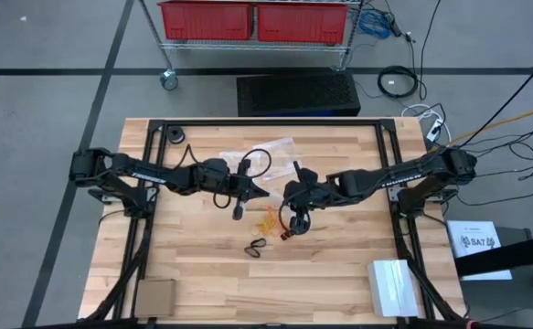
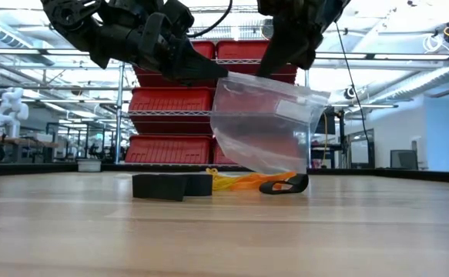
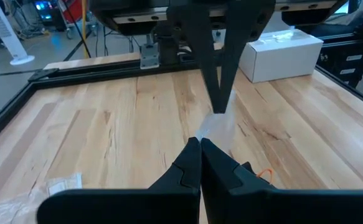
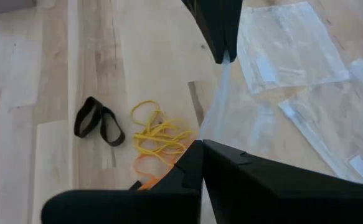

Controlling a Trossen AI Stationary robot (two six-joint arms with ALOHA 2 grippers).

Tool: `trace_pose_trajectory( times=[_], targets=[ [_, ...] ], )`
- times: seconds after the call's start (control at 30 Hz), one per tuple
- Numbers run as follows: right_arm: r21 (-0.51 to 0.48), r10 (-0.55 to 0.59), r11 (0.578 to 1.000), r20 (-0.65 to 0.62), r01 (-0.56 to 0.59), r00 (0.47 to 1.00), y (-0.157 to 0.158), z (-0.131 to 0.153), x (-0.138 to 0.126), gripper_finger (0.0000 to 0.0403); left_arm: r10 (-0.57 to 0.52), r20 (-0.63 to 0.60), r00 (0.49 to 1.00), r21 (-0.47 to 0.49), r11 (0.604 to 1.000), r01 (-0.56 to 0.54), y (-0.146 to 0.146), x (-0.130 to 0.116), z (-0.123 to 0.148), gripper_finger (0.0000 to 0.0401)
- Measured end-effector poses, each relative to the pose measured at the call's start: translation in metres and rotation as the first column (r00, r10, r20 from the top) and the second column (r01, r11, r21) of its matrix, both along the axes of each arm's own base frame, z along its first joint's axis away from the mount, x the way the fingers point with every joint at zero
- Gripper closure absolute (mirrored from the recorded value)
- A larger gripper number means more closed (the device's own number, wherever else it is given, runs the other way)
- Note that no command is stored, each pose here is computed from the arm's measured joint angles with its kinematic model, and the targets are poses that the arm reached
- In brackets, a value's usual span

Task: Sort rubber bands
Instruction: Open the right transparent zip lock bag

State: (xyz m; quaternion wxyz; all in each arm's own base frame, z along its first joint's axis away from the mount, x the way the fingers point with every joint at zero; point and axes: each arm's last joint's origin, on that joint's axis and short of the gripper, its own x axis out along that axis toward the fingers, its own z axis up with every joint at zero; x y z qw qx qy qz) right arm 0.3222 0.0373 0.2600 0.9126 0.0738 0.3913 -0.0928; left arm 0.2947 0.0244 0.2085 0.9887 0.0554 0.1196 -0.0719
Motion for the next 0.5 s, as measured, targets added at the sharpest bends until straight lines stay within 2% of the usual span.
trace_pose_trajectory(
  times=[0.5],
  targets=[
    [-0.03, -0.05, 0.998, -0.001, 0.05, 0.999, -0.011, 0.0, 0.001, 0.0403, 0.009, 0.0, 1.0, -0.014, 1.0, -0.009, 0.0, 0.0, 0.0, 0.0399]
  ],
)
